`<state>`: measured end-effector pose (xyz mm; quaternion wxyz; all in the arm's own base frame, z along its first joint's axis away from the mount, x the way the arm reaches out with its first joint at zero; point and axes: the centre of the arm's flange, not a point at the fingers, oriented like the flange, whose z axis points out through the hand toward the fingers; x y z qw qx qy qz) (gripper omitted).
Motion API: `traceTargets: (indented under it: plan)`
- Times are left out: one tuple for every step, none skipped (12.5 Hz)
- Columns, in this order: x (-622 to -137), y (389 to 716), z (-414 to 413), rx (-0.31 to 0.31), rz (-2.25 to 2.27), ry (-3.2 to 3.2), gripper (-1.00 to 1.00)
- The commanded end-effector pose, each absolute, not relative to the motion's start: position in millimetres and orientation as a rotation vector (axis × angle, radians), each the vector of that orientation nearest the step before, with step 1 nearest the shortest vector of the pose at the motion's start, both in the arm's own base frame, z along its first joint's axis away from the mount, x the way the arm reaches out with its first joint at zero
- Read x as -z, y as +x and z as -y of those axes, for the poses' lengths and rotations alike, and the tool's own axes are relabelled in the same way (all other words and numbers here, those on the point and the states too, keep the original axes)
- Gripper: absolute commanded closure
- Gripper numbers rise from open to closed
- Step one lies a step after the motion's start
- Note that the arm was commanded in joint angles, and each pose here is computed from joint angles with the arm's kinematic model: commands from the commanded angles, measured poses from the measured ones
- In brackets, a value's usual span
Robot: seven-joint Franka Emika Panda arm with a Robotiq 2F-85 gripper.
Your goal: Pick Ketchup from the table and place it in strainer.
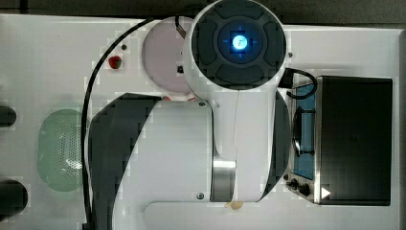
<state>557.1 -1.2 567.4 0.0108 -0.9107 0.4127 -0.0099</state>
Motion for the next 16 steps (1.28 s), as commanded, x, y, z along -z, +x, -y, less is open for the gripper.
traceTargets:
  plan:
    - [-618.0, 459.4, 16.2, -0.018, -1.343, -2.856, -0.58]
    - [-615.8, 460.1, 15.9, -0.025, -1.342, -2.859, -0.81]
    - [-610.5, 461.8, 15.2, -0.041, -1.341, -2.864, -0.99]
    - [-601.4, 464.0, 14.2, -0.069, -1.339, -2.872, -1.0]
    - [-588.6, 466.5, 12.9, -0.11, -1.338, -2.883, -1.0]
    - [-572.8, 469.1, 11.3, -0.158, -1.336, -2.895, -1.0]
    - [-555.0, 472.9, 9.3, -0.203, -1.332, -2.906, -1.0]
    - [-536.3, 478.1, 7.2, -0.231, -1.324, -2.915, -1.0]
    - [-517.6, 484.6, 5.1, -0.243, -1.295, -2.928, -1.0]
    - [-499.0, 491.6, 2.8, -0.243, -1.218, -2.955, -1.0]
    - [-480.5, 498.0, 1.0, -0.242, -1.096, -2.994, -1.0]
    - [-462.5, 503.9, -0.2, -0.236, -0.939, -3.036, -1.0]
    - [-444.9, 509.0, -0.5, -0.224, -0.754, -3.074, -1.0]
    - [-427.7, 512.9, 0.0, -0.211, -0.569, -3.101, -1.0]
    - [-411.0, 515.4, 0.6, -0.196, -0.395, -3.118, -1.0]
    - [-395.4, 517.3, 1.0, -0.178, -0.234, -3.126, -1.0]
